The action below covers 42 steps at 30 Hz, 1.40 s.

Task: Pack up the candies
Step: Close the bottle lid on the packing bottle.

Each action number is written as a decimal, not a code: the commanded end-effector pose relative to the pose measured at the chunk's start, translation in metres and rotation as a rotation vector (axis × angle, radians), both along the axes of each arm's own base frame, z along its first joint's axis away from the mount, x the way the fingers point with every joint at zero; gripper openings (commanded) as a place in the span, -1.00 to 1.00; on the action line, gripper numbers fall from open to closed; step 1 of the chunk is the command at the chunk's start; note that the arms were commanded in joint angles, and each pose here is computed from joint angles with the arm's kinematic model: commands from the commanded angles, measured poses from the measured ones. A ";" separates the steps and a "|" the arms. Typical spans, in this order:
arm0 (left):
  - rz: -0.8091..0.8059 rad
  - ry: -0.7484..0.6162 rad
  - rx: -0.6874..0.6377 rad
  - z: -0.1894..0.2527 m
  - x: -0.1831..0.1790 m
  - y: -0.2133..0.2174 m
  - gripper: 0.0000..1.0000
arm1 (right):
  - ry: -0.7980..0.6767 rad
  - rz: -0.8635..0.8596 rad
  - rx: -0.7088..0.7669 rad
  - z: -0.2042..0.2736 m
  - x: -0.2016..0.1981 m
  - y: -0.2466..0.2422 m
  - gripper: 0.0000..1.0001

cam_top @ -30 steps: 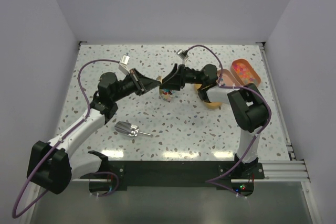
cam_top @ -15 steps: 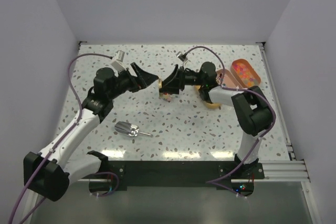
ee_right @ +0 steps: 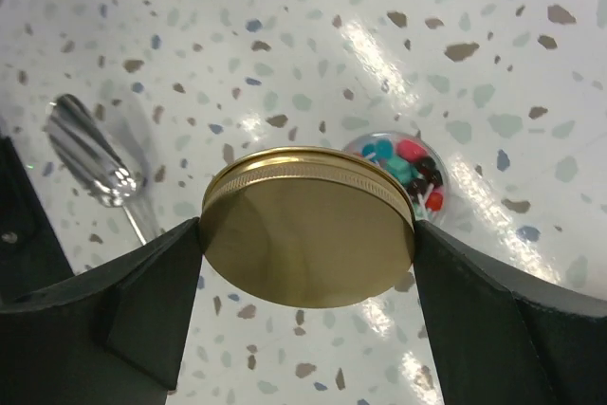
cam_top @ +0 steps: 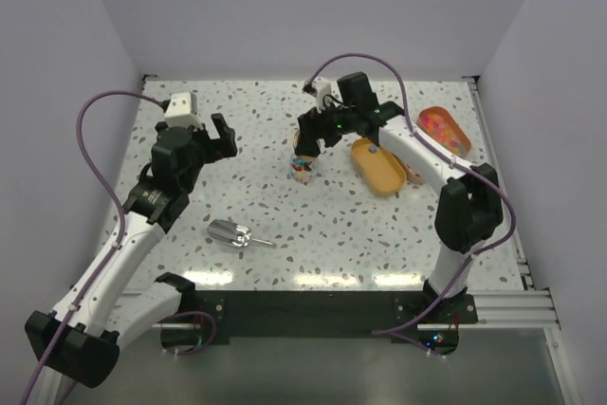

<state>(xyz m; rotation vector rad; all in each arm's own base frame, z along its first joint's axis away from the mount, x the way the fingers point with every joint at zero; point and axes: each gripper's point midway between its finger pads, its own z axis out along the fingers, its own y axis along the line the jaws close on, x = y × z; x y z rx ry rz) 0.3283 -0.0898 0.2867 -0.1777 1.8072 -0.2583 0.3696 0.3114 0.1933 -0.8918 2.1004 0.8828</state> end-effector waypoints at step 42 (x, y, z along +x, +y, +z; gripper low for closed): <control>0.163 0.091 0.260 -0.066 -0.003 0.048 1.00 | -0.029 0.036 -0.699 -0.098 0.035 0.015 0.39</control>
